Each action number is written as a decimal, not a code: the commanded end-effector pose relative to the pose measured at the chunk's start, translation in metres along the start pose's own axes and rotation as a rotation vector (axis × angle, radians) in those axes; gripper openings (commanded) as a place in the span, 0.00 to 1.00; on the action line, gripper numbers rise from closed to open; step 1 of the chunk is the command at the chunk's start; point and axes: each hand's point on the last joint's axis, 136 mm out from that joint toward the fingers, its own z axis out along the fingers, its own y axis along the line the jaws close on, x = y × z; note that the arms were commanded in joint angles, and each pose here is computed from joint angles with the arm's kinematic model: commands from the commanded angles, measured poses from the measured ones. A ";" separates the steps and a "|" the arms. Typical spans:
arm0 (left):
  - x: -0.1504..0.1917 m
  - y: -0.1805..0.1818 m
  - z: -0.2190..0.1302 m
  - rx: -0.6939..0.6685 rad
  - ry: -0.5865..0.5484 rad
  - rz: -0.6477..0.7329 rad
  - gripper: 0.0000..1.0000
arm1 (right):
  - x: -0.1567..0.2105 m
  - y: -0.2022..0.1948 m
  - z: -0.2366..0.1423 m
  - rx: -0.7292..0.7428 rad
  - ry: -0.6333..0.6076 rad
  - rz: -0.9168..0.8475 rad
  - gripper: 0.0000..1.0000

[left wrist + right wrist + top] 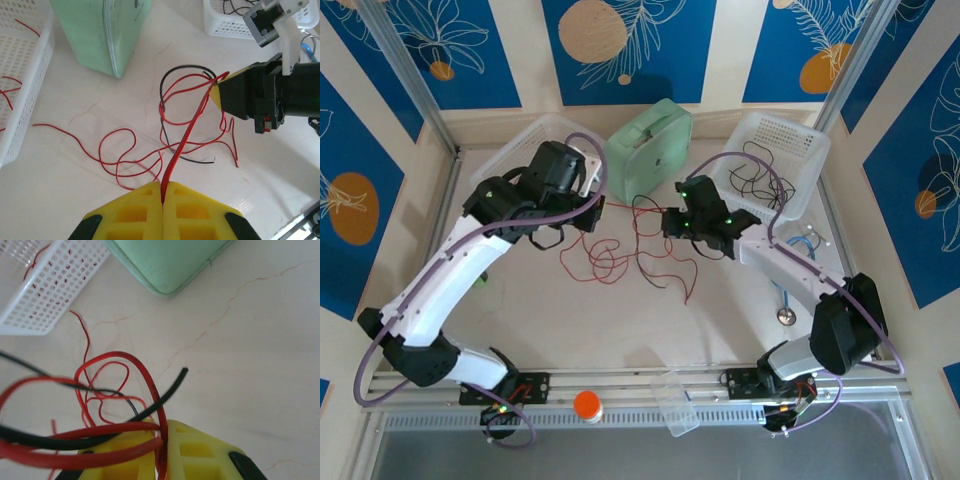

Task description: Untangle the cables

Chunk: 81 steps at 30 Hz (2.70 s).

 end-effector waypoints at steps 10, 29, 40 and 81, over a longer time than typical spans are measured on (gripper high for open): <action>-0.036 0.003 -0.076 0.018 -0.221 -0.037 0.00 | 0.078 -0.084 0.019 0.079 0.194 0.272 0.10; -0.080 0.023 -0.142 -0.093 -0.438 -0.028 0.00 | 0.075 -0.130 0.019 0.153 0.202 0.330 0.26; -0.074 0.069 -0.194 -0.329 -0.553 -0.053 0.00 | 0.061 -0.153 0.037 0.216 0.202 0.334 0.31; -0.090 0.030 -0.177 -0.129 -0.538 0.009 0.00 | -0.001 0.072 0.026 -0.112 -0.132 -0.715 0.99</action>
